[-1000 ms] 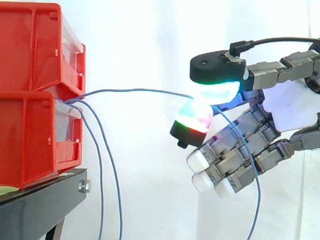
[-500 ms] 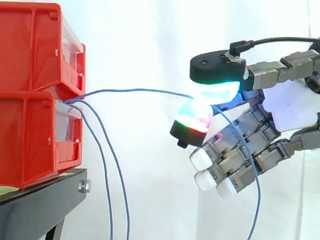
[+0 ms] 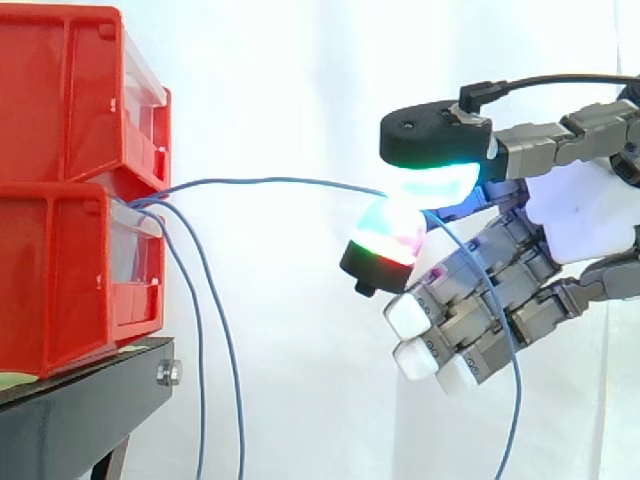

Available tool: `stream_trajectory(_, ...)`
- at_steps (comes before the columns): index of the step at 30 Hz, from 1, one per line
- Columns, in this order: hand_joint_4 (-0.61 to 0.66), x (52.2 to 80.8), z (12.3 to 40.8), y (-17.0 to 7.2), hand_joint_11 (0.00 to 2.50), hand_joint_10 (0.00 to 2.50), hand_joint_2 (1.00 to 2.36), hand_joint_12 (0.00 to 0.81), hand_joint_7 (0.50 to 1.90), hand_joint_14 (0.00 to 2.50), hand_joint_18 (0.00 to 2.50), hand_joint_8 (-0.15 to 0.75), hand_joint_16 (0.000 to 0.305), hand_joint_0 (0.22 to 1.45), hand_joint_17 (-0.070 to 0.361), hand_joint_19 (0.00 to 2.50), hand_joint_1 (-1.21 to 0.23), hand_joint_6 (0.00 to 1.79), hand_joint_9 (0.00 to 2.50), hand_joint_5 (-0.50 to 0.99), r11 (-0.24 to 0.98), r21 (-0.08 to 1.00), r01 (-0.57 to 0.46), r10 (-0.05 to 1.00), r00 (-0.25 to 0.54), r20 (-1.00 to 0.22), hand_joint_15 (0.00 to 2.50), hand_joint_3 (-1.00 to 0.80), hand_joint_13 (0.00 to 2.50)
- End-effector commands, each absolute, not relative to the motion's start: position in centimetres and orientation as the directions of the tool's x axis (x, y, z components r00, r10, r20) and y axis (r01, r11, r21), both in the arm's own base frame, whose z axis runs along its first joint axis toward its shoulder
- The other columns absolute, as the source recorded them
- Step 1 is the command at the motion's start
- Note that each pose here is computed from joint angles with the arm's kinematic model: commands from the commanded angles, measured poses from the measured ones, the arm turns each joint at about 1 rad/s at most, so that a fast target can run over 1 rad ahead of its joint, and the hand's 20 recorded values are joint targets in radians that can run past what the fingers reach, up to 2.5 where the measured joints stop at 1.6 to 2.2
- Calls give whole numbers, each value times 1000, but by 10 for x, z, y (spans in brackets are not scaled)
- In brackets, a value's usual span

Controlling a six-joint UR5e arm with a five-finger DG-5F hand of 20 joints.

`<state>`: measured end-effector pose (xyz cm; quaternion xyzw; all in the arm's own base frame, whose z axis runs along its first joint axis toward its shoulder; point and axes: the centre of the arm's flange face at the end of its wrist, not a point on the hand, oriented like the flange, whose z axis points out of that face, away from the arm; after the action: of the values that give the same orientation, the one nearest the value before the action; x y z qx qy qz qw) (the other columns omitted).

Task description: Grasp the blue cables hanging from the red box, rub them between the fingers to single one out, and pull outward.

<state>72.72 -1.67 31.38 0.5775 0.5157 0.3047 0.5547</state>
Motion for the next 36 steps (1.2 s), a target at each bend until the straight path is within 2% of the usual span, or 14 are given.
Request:
stream_trajectory(1,-47,727,314,-17,306,10,1007,419,1087,14,695,306,68,577,152,321,-801,864,958,-59,147,955,256,934,283,-220,380,-37,813)
stream_trajectory(36,-48,727,314,-17,353,12,1008,423,1079,14,716,309,68,577,153,346,-801,865,1006,-60,147,955,256,934,283,-220,406,-38,850)
